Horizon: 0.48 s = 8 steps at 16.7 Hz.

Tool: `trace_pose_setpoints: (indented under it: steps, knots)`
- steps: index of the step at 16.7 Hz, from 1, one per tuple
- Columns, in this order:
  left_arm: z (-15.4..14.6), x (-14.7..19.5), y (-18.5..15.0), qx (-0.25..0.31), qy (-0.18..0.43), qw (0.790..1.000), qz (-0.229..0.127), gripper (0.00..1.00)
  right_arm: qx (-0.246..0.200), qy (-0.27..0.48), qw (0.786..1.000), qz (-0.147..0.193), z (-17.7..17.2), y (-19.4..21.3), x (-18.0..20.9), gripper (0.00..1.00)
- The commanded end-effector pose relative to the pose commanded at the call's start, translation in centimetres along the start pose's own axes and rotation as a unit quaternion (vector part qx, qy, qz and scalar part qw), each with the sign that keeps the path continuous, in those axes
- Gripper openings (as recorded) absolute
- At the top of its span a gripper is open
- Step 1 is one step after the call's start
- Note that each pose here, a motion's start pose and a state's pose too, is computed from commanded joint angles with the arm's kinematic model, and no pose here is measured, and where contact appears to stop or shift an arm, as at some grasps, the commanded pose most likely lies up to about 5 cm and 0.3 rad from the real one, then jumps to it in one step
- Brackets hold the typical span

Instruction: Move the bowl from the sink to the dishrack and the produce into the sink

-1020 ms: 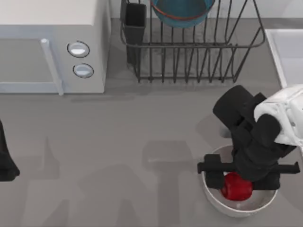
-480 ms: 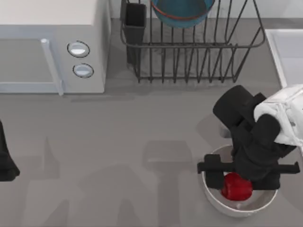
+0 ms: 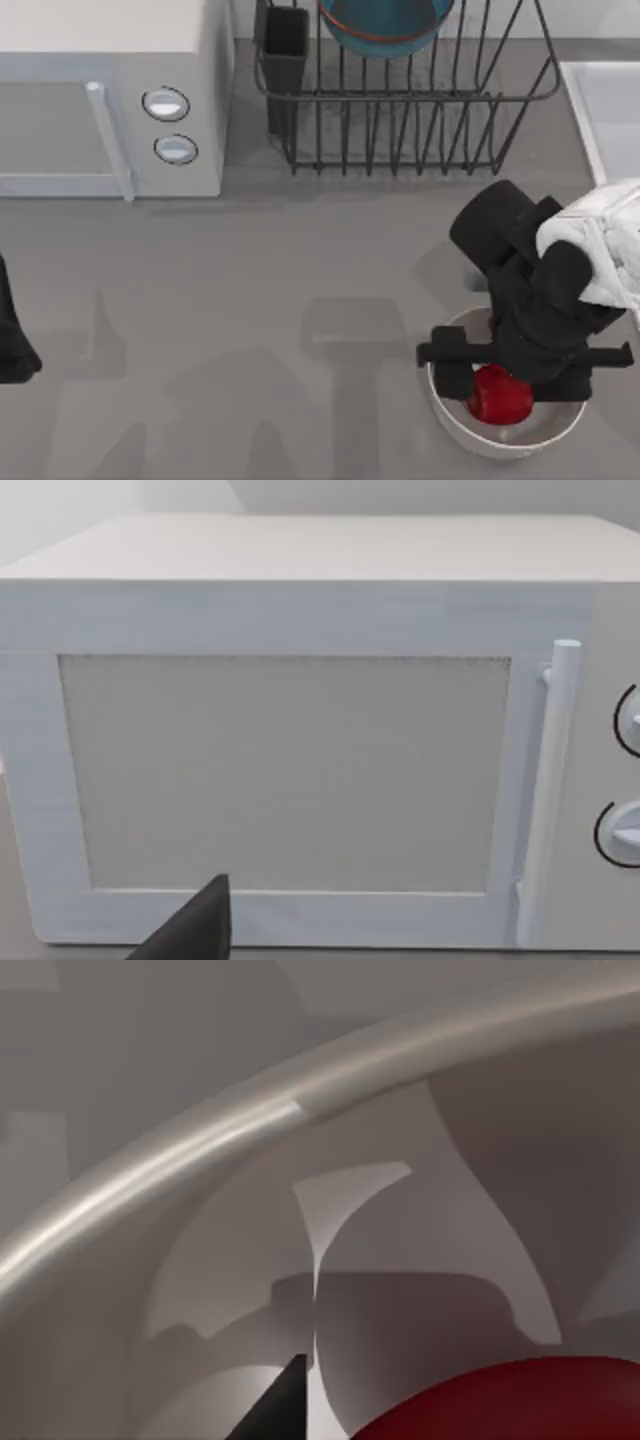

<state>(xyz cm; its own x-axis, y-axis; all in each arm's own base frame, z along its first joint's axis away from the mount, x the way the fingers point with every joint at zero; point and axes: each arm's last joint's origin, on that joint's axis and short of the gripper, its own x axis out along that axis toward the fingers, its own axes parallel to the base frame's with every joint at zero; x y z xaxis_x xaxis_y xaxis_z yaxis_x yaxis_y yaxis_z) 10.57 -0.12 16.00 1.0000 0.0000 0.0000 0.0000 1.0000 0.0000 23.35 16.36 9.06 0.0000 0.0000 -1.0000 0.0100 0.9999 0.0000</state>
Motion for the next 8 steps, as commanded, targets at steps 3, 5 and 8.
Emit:
trace_pose_setpoints:
  steps: [3,5,8]
  knots:
    - [0.0,0.0,0.0,0.0,0.0,1.0,0.0,1.0,0.004,-0.027,0.999,0.024,0.3,0.5,-3.2,0.0]
    - [0.0,0.0,0.0,0.0,0.0,1.0,0.0,1.0,0.005,-0.027,0.999,0.025,0.4,0.6,-3.6,0.0]
    - [0.0,0.0,0.0,0.0,0.0,1.0,0.0,1.0,0.004,-0.028,0.999,0.026,0.7,1.0,-6.0,0.0]
